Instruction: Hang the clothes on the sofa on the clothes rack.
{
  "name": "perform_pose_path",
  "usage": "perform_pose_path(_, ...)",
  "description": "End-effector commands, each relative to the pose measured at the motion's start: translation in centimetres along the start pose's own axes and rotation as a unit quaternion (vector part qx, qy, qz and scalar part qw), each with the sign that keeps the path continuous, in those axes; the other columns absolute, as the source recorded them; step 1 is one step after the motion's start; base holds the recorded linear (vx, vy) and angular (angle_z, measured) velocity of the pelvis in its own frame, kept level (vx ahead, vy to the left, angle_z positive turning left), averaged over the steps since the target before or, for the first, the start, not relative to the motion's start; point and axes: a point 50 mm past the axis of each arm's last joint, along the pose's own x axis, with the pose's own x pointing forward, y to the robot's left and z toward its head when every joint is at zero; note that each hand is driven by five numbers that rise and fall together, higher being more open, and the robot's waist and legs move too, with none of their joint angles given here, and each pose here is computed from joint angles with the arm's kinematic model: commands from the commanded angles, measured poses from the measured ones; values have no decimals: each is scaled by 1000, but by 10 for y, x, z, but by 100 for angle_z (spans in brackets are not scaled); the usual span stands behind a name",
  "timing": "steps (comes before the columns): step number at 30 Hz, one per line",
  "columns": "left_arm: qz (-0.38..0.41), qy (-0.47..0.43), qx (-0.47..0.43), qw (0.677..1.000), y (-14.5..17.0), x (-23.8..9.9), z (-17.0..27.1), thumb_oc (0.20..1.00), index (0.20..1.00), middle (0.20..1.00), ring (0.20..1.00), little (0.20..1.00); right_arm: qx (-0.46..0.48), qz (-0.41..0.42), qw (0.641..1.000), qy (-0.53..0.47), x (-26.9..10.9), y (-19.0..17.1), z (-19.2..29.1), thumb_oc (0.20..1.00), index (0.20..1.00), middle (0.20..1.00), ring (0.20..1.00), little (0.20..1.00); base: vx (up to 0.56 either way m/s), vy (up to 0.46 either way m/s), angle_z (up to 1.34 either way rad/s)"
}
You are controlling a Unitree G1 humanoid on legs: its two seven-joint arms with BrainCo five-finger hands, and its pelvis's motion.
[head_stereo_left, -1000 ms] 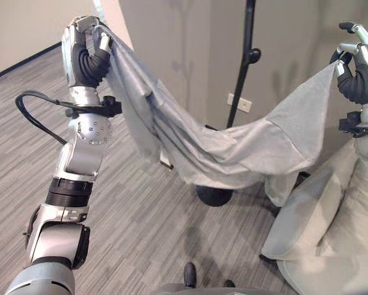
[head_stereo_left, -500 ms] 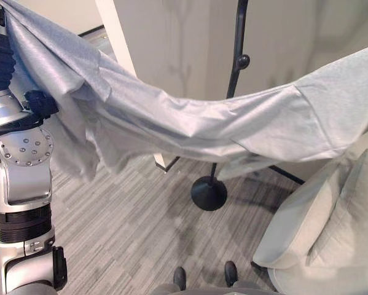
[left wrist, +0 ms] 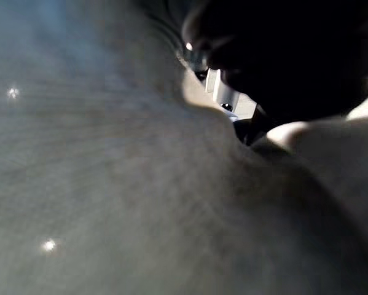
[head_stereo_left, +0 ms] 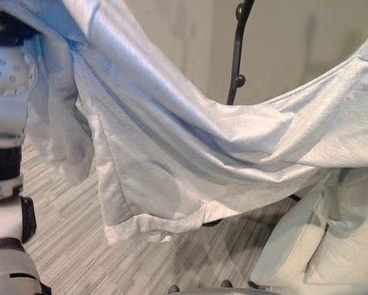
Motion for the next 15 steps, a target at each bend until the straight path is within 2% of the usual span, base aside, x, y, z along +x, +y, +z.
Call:
perform_pose_path(1,15,26,18,999,6,20,-12,200,200,200,200,200,-18,-30,999,32,18,-21,-14,200,200,200,200,200,53,-1,1)
perform_pose_path(10,-55,107,54,991,-30,69,-31,200,200,200,200,200,-70,81,985,133,82,11,-33,200,200,200,200,200,19,-9,4)
perform_pose_path(15,-76,129,67,986,-42,86,-28,200,200,200,200,200,-94,110,973,178,92,16,-38,200,200,200,200,200,10,-15,0)
